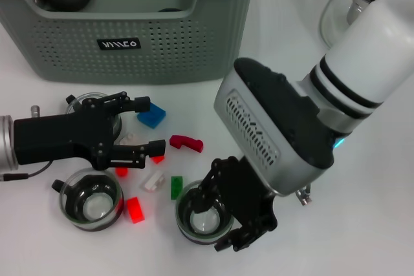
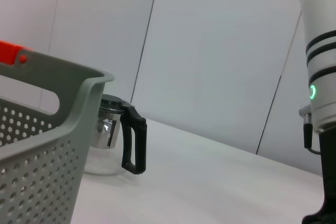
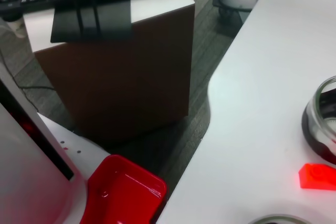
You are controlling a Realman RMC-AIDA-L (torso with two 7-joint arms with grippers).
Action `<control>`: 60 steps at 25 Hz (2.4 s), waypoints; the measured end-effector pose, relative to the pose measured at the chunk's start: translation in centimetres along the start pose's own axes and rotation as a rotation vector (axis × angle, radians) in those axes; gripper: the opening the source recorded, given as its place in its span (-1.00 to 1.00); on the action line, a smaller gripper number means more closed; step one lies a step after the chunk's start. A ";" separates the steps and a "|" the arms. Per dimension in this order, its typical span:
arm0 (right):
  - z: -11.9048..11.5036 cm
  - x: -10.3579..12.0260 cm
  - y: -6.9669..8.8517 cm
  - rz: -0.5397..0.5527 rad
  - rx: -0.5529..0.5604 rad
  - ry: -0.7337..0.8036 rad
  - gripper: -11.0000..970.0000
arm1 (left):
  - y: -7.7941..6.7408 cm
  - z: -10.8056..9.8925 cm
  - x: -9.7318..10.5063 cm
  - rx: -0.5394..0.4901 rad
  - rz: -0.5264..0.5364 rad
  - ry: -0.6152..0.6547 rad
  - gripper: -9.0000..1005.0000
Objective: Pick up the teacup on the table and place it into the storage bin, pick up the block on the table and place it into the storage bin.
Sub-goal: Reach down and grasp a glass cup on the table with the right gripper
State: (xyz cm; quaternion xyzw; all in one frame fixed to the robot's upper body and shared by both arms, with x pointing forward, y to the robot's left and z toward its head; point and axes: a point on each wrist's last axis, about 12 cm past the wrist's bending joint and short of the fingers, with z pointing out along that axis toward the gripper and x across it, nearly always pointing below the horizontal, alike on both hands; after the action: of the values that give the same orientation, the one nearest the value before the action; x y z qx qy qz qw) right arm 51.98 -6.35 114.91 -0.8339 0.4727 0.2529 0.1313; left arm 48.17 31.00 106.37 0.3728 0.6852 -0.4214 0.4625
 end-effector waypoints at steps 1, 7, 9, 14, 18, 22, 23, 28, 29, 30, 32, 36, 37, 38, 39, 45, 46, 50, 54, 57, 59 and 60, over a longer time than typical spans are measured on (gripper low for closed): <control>0.2 0.0 0.1 -0.001 -0.005 0.005 0.23 | 0.0 0.0 0.0 0.001 0.000 0.001 0.79; 0.6 0.1 0.1 0.013 -0.006 0.023 0.23 | 0.1 -0.1 0.4 -0.020 -0.001 0.019 0.79; 0.6 0.2 0.1 0.017 -0.003 0.026 0.23 | 0.2 -0.2 0.5 -0.036 -0.002 0.027 0.79; 1.0 0.5 -0.1 0.031 -0.002 0.039 0.23 | 0.3 -0.2 0.7 -0.046 -0.005 0.041 0.79; 1.3 0.6 -0.1 0.035 -0.004 0.045 0.23 | 0.3 -0.2 0.7 -0.045 -0.007 0.042 0.79; 1.7 0.7 -0.1 0.032 -0.001 0.055 0.23 | 0.2 -0.1 0.7 -0.039 -0.008 0.039 0.79; 1.8 0.7 -0.1 0.032 -0.002 0.057 0.23 | 0.2 -0.1 0.7 -0.039 -0.008 0.039 0.79; 2.1 1.0 -0.2 0.043 0.002 0.063 0.22 | 0.1 -0.1 0.8 -0.037 -0.015 0.033 0.79; 2.2 1.0 -0.3 0.042 0.004 0.065 0.22 | 0.1 -0.1 0.8 -0.037 -0.015 0.033 0.79; 2.2 1.0 -0.3 0.041 0.007 0.066 0.22 | 0.1 -0.1 0.8 -0.037 -0.016 0.032 0.79; 2.5 1.0 -0.3 0.033 0.014 0.073 0.22 | 0.1 -0.1 0.8 -0.037 -0.017 0.032 0.79; 3.2 1.1 -0.3 0.025 0.021 0.089 0.22 | 0.1 0.0 0.8 -0.036 -0.018 0.029 0.79; 3.2 1.1 -0.4 0.026 0.023 0.090 0.22 | 0.1 0.0 0.8 -0.036 -0.018 0.029 0.79; 3.2 1.1 -0.4 0.026 0.024 0.090 0.22 | 0.1 0.0 0.7 -0.035 -0.017 0.029 0.79; 3.2 1.1 -0.4 0.026 0.025 0.090 0.22 | 0.1 0.0 0.7 -0.035 -0.017 0.029 0.79; 3.5 1.2 -0.4 0.024 0.032 0.094 0.22 | 0.1 0.0 0.8 -0.035 -0.018 0.030 0.79; 3.6 1.3 -0.3 0.023 0.034 0.096 0.22 | 0.1 0.0 0.8 -0.035 -0.019 0.031 0.79; 3.9 1.5 -0.3 0.026 0.031 0.108 0.21 | 0.1 0.1 0.9 -0.035 -0.020 0.030 0.79; 4.1 1.6 -0.4 0.024 0.036 0.115 0.21 | 0.1 0.2 0.9 -0.039 -0.022 0.028 0.78; 4.2 1.7 -0.4 0.026 0.036 0.118 0.21 | 0.1 0.2 0.9 -0.039 -0.022 0.027 0.78; 4.3 1.8 -0.4 0.024 0.041 0.127 0.21 | 0.1 0.2 0.9 -0.040 -0.022 0.027 0.78; 4.4 1.9 -0.4 0.022 0.042 0.132 0.21 | 0.1 0.2 0.9 -0.040 -0.022 0.026 0.78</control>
State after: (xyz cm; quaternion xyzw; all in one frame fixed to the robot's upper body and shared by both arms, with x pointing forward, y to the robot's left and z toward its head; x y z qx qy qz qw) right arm 51.85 -5.46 110.19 -0.8405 0.4948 0.1887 0.1147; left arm 48.03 30.90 105.45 0.3613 0.7036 -0.4079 0.4561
